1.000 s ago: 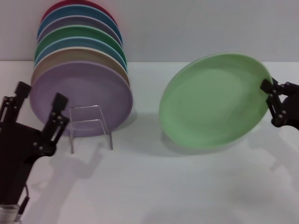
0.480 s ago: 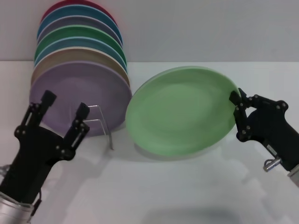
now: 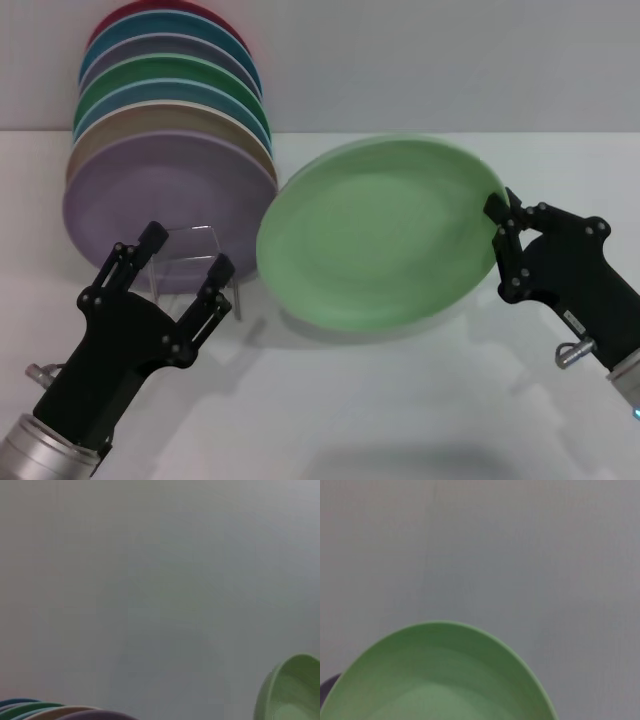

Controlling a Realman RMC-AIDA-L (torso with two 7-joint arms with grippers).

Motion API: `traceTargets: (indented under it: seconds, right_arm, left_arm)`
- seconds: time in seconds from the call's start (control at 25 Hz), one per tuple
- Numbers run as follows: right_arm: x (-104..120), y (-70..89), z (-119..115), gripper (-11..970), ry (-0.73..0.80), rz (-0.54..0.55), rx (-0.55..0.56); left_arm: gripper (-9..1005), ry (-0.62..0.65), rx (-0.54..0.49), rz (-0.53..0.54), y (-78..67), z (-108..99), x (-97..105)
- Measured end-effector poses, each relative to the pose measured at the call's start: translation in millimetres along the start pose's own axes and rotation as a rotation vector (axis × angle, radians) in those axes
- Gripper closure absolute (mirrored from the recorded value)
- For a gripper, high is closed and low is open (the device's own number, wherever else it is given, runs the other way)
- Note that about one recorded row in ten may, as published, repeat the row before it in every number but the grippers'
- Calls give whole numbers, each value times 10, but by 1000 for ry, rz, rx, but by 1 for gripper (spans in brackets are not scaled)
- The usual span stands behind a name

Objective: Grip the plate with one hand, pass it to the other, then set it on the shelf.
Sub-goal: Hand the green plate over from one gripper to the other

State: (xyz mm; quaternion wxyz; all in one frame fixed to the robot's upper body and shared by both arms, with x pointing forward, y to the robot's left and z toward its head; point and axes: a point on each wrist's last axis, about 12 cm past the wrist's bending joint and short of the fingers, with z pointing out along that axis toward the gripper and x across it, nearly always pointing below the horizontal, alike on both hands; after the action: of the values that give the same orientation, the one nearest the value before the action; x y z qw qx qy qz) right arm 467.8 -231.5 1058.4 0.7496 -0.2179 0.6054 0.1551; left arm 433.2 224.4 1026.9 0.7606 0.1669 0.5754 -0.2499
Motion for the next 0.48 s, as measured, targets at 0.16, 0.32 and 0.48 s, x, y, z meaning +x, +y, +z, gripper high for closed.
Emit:
traceTargets:
  seconds: [0.16,0.32,0.48]
  right_arm:
    - [-8,7,52,937,-1,-6,-15]
    - [-2,4,73,937,7,-12,-21]
    - [-8,5,76,937,3,-14,-25]
  left_arm:
    - [237,7,10,3,-10,23,10]
    - [237,24,10,-6,-37,46,35]
    - [238,49,19,-22,-78,112,69]
